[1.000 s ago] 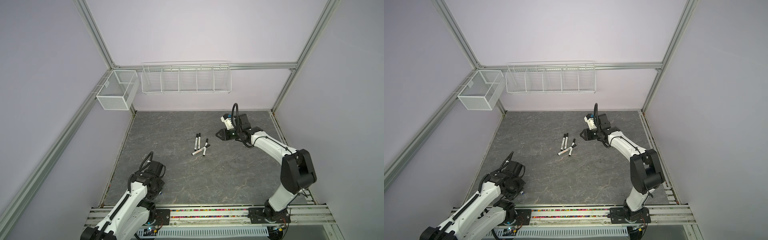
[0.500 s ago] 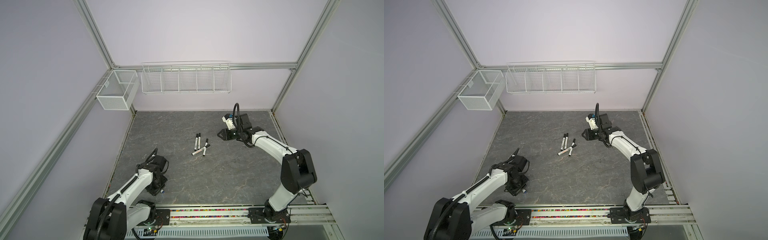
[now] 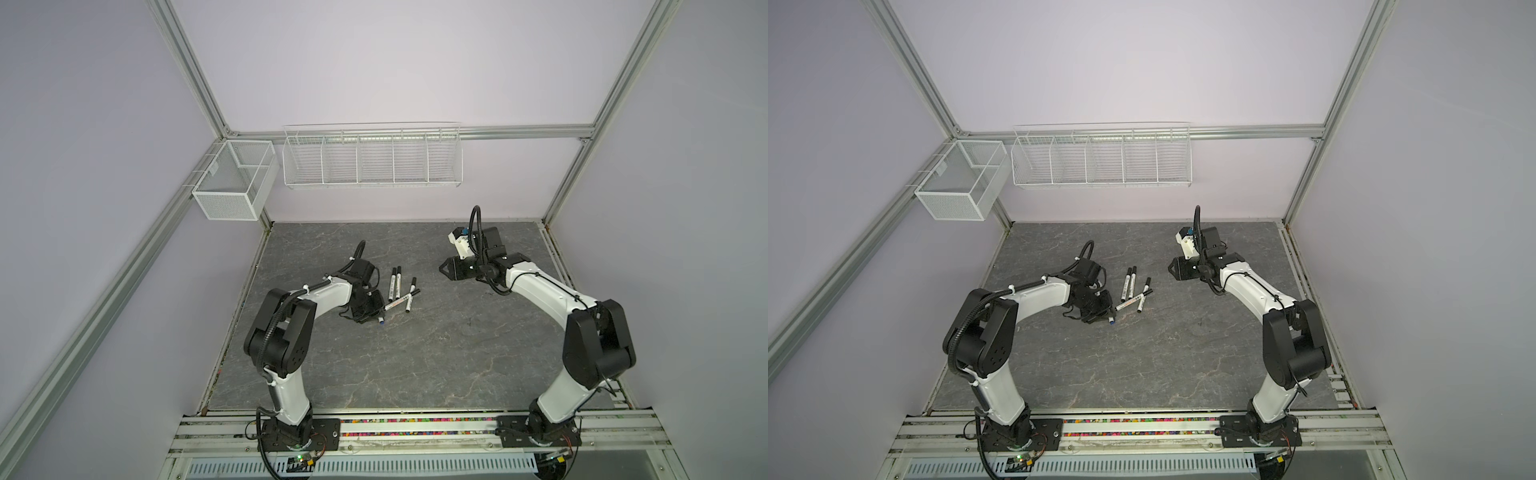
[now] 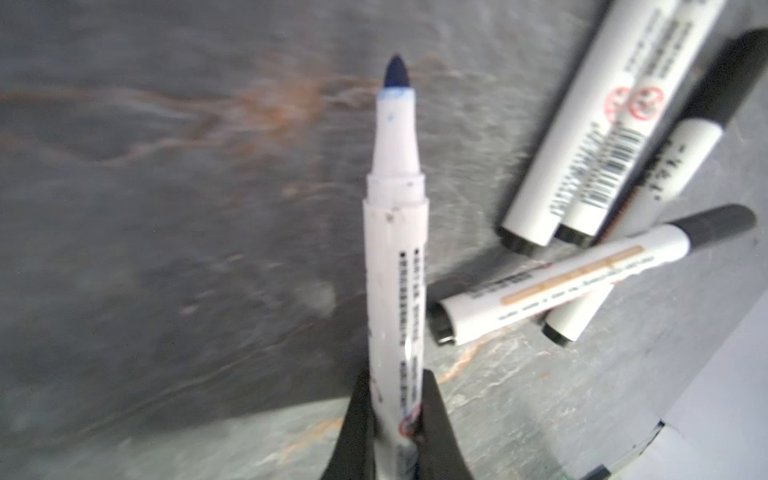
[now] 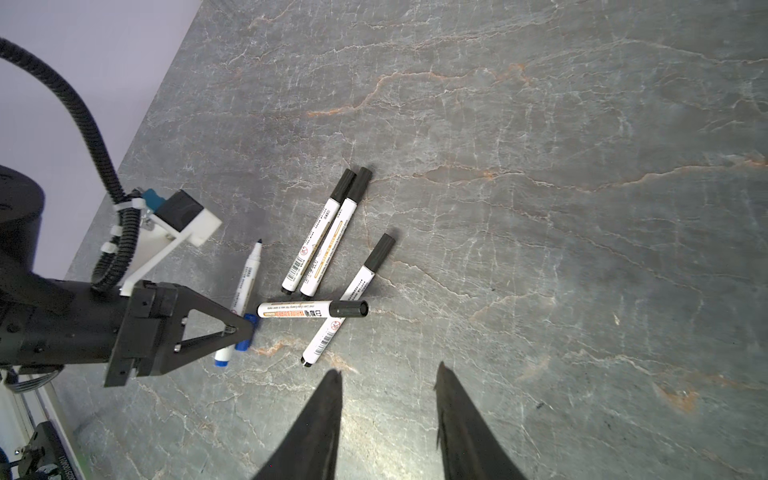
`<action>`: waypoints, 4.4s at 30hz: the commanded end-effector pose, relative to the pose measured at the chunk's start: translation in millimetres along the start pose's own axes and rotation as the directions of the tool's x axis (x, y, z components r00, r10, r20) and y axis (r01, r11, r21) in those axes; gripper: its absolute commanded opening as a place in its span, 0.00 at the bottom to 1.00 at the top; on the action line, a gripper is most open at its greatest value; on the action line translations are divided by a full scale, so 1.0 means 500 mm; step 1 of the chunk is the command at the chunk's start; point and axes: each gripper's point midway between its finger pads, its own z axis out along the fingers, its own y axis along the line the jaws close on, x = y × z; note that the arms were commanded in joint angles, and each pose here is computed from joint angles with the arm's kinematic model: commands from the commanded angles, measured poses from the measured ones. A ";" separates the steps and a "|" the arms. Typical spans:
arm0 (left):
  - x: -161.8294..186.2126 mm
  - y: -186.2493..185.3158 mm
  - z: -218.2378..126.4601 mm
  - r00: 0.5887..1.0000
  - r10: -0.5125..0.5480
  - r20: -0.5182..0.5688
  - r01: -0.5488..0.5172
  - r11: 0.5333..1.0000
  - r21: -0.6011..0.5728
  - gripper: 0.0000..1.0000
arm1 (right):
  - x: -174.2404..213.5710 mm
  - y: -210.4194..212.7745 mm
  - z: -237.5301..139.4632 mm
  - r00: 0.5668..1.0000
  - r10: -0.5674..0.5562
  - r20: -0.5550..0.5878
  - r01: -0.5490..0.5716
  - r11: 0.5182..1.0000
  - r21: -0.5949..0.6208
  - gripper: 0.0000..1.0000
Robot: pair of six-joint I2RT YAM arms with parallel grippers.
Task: Insert the pens into the pen caps
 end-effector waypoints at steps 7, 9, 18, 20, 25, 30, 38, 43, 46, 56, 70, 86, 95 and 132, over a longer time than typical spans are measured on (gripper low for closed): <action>0.054 0.012 0.002 0.996 0.063 -0.069 -0.059 0.997 0.052 0.00 | 0.018 0.037 -0.004 0.998 -0.062 -0.015 0.061 0.996 -0.065 0.42; 0.063 0.000 -0.006 0.995 0.079 -0.067 -0.072 0.993 0.096 0.00 | 0.033 0.067 0.009 0.994 -0.105 -0.043 0.100 0.989 -0.111 0.43; 0.081 -0.016 -0.048 0.991 0.130 -0.038 -0.123 0.980 0.153 0.00 | 0.130 0.196 0.067 0.905 -0.366 -0.217 0.313 0.918 -0.244 0.43; 0.071 0.000 -0.069 0.994 0.108 0.015 -0.109 0.986 0.124 0.00 | 0.151 0.214 0.077 0.879 -0.405 -0.252 0.341 0.903 -0.262 0.43; 0.029 0.120 -0.137 0.975 -0.098 0.198 0.097 0.995 0.014 0.00 | 0.213 0.256 0.108 0.772 -0.524 -0.360 0.424 0.846 -0.323 0.43; 0.014 0.173 -0.150 0.955 -0.170 0.243 0.177 0.984 -0.007 0.00 | 0.281 0.277 0.148 0.634 -0.612 -0.472 0.493 0.791 -0.363 0.43; 0.009 0.163 -0.160 0.951 -0.168 0.260 0.169 0.985 0.017 0.00 | 0.316 0.245 0.202 0.549 -0.632 -0.546 0.570 0.762 -0.309 0.42; 0.010 0.167 -0.179 0.949 -0.139 0.283 0.149 0.989 -0.015 0.00 | 0.312 0.231 0.229 0.516 -0.654 -0.552 0.646 0.721 -0.251 0.41; 0.013 0.170 -0.185 0.948 -0.132 0.289 0.145 0.989 -0.024 0.00 | 0.312 0.232 0.239 0.499 -0.669 -0.551 0.675 0.699 -0.237 0.41; 0.020 0.180 -0.189 0.951 -0.108 0.288 0.128 0.991 -0.050 0.00 | 0.283 0.242 0.266 0.483 -0.714 -0.508 0.736 0.645 -0.207 0.40; 0.023 0.197 -0.192 0.951 -0.093 0.294 0.125 0.988 -0.092 0.00 | 0.303 0.320 0.276 0.436 -0.776 -0.456 0.741 0.597 -0.308 0.41; 0.029 0.208 -0.205 0.947 -0.077 0.312 0.119 0.986 -0.119 0.00 | 0.292 0.294 0.290 0.417 -0.761 -0.496 0.783 0.578 -0.229 0.42; 0.026 0.206 -0.194 0.949 -0.087 0.302 0.125 0.986 -0.107 0.00 | 0.278 0.272 0.279 0.438 -0.741 -0.509 0.800 0.580 -0.154 0.42; 0.019 0.211 -0.174 0.952 -0.110 0.286 0.137 0.987 -0.079 0.00 | 0.215 0.364 0.325 0.686 -0.590 -0.426 0.487 0.807 -0.334 0.44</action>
